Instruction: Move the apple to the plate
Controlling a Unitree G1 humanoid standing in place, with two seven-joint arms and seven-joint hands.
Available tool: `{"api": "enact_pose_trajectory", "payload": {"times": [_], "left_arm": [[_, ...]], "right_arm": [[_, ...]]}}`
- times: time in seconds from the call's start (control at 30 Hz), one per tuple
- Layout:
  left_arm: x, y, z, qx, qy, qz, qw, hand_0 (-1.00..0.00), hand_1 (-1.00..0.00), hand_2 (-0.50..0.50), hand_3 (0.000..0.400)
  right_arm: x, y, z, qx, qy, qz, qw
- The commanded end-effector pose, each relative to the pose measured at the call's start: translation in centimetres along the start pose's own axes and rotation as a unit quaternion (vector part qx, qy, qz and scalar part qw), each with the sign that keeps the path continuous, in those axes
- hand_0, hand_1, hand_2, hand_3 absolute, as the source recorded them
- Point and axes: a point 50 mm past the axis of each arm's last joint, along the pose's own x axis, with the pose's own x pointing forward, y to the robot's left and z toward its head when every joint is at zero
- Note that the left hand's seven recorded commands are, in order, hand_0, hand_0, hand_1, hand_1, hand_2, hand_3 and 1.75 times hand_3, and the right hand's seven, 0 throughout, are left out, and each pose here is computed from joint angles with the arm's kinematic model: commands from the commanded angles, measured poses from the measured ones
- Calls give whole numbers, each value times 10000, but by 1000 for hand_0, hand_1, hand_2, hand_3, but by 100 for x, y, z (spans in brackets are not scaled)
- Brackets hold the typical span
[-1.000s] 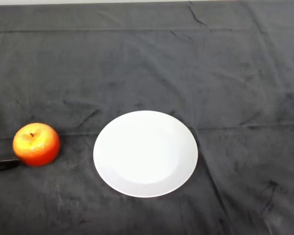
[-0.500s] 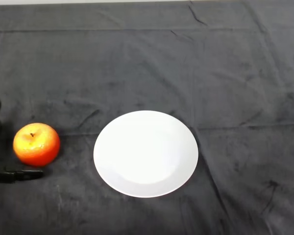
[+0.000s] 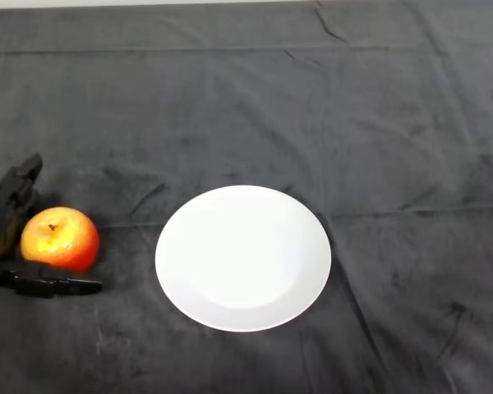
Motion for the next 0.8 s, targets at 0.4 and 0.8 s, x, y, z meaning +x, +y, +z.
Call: {"api": "enact_pose_trajectory", "payload": {"times": [0.4, 0.8], "left_arm": [[121, -10, 340, 509, -684, -272, 9960, -1000, -1000, 0, 400], [140, -38, 505, 751, -1180, -66, 9902, -1000, -1000, 0, 400]], "right_arm": [[40, 133, 135, 59, -248, 222, 9994], [39, 133, 135, 57, -248, 221, 9994]]}}
